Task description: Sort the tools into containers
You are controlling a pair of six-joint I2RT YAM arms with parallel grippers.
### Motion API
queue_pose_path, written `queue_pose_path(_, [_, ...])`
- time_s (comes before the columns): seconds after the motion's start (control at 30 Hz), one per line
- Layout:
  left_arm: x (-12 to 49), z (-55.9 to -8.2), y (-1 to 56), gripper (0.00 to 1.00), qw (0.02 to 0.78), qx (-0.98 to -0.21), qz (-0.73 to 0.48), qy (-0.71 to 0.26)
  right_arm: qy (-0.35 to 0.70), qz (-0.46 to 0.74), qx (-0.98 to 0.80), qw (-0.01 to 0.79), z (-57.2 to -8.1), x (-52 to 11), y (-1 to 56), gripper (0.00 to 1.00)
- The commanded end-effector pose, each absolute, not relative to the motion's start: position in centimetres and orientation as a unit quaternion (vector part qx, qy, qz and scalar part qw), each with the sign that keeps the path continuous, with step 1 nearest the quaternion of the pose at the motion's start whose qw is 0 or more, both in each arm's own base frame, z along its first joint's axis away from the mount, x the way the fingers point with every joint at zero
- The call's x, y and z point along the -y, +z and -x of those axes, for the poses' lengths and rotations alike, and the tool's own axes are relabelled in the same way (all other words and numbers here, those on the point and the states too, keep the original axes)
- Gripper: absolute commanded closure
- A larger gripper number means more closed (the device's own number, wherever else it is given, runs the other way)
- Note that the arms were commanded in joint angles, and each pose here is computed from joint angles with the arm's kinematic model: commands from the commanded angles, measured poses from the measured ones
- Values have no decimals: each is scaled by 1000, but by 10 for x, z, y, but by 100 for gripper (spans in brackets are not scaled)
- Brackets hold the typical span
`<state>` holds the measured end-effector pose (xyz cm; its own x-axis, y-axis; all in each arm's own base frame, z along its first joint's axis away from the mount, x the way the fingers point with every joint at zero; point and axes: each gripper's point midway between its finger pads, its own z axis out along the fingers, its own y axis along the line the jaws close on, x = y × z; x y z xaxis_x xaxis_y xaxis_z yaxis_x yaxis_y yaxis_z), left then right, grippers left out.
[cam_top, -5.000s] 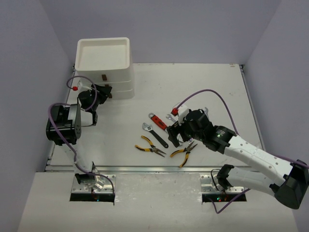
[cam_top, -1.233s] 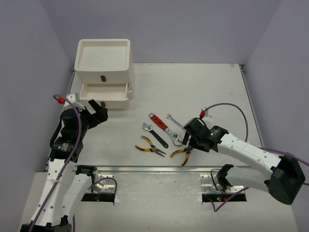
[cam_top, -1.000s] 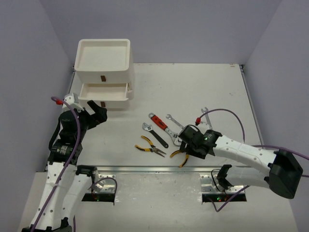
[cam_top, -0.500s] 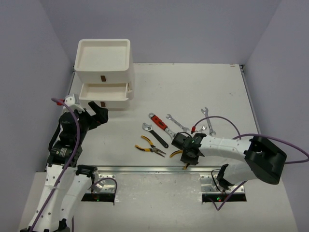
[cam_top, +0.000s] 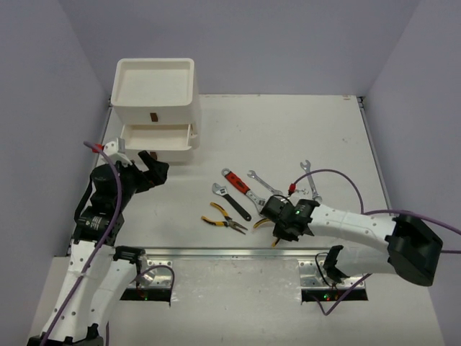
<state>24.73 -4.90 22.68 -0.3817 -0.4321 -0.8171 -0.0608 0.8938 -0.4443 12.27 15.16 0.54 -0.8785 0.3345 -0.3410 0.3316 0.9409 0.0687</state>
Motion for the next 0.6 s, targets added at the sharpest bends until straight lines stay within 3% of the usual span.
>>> queue_pose_path(0.0, [99, -248, 241, 0, 522, -794, 84, -300, 23, -161, -950, 268, -150, -145, 40, 100])
queue_pose_path(0.2, [160, -241, 252, 0, 470, -729, 16, -497, 105, -34, -925, 365, -182, -175, 85, 100])
queue_pose_path(0.23, [176, -232, 256, 0, 456, -706, -19, -542, 102, 36, -916, 385, -188, -180, 96, 100])
queue_pose_path(0.37, [214, -226, 255, 0, 417, -703, -70, -572, 118, 161, -886, 419, -199, -204, 127, 100])
queue_pose_path(0.57, [266, -220, 238, 0, 363, -721, -101, -582, 149, 178, -864, 447, -207, -221, 164, 100])
